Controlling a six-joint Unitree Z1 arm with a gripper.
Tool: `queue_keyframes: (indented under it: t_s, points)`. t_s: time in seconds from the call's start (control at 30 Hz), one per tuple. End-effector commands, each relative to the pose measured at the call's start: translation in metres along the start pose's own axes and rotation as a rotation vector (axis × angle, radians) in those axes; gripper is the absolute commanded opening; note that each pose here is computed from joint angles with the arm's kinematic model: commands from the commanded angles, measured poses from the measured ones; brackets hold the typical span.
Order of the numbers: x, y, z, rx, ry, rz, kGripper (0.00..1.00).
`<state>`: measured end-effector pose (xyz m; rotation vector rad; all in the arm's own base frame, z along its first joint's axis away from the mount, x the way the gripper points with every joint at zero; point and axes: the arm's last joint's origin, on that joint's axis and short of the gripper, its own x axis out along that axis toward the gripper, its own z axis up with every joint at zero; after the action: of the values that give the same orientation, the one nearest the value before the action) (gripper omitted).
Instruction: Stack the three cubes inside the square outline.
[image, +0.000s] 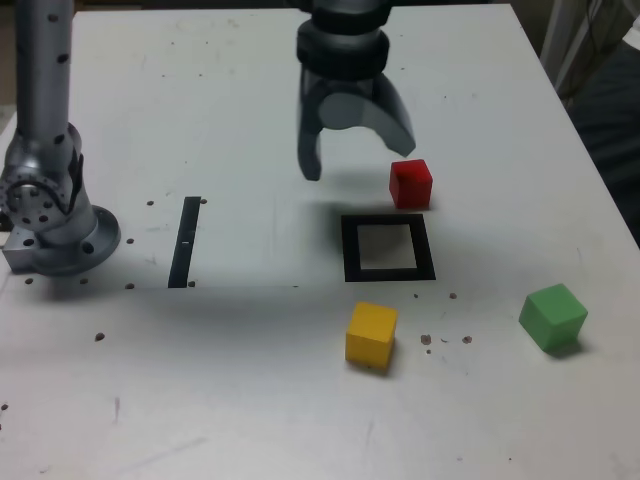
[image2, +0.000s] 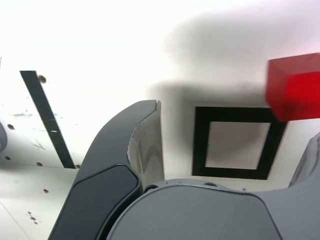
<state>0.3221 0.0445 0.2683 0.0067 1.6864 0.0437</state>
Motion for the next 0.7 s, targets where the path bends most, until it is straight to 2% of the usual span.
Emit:
queue_keyframes:
  t_s: [0.0,0.37,0.67]
  points:
    - [0.0,0.003,0.011,-0.003,0.012,0.001,1.0]
    - [0.007,0.015,0.053,-0.021,0.04,0.0,0.99]
    - [0.018,0.023,0.074,-0.029,0.072,-0.009,0.99]
